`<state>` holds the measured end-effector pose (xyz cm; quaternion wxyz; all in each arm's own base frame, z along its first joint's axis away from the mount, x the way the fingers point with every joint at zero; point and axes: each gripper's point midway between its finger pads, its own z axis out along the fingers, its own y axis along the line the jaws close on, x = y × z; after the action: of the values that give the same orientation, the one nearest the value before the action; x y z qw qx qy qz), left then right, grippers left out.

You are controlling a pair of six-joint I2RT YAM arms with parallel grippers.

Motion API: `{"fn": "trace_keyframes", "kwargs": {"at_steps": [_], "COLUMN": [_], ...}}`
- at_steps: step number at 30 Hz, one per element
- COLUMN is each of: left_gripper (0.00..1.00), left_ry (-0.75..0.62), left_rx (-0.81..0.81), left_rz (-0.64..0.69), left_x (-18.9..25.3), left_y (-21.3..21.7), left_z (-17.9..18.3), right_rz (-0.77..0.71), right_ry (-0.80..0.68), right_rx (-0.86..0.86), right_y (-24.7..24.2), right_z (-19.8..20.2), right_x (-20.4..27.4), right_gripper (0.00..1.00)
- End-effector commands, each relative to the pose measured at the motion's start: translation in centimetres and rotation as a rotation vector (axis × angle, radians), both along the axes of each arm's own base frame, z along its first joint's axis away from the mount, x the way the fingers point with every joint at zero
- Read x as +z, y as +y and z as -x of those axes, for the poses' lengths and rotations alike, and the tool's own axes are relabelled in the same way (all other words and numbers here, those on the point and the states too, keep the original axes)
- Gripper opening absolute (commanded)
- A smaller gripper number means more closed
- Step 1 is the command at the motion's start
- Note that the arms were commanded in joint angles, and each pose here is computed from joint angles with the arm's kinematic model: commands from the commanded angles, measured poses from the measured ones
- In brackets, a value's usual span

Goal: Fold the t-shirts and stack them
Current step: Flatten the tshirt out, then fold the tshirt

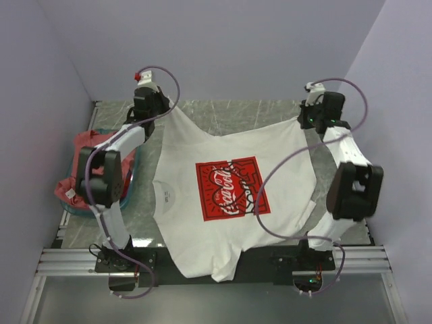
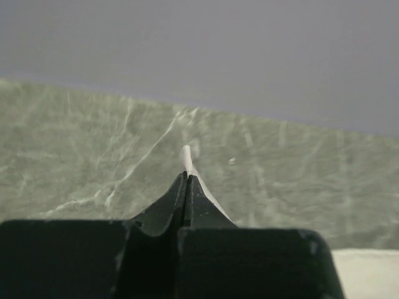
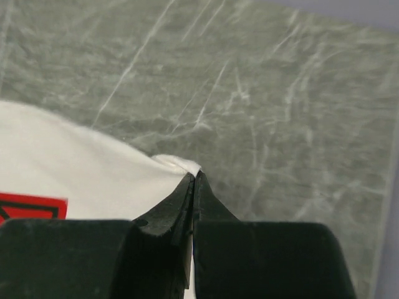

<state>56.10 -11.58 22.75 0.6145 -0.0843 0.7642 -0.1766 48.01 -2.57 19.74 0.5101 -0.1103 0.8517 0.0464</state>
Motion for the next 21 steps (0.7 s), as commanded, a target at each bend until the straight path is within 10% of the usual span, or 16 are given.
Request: {"fn": "trace_keyframes", "kwargs": {"at_steps": [1, 10, 21], "left_gripper": [0.00, 0.00, 0.00], "left_ry": [-0.059, -0.027, -0.073], "left_rx": [0.054, 0.070, 0.034], "left_rz": [0.019, 0.015, 0.045], "left_x": [0.5, 0.1, 2.3], "left_y": [0.4, 0.2, 0.0], "left_z": [-4.2, -10.7, -10.3], "right_rz": [0.035, 0.076, 0.031], "right_ry": [-0.111, -0.049, -0.055], "right_rx": [0.011, -0.092, -0.108], "right_y": [0.3, -1.8, -2.1], "right_z": [-6.6, -12.8, -13.7], "right_x": [1.5, -1.4, -2.0], "right_gripper": [0.00, 0.00, 0.00]}}
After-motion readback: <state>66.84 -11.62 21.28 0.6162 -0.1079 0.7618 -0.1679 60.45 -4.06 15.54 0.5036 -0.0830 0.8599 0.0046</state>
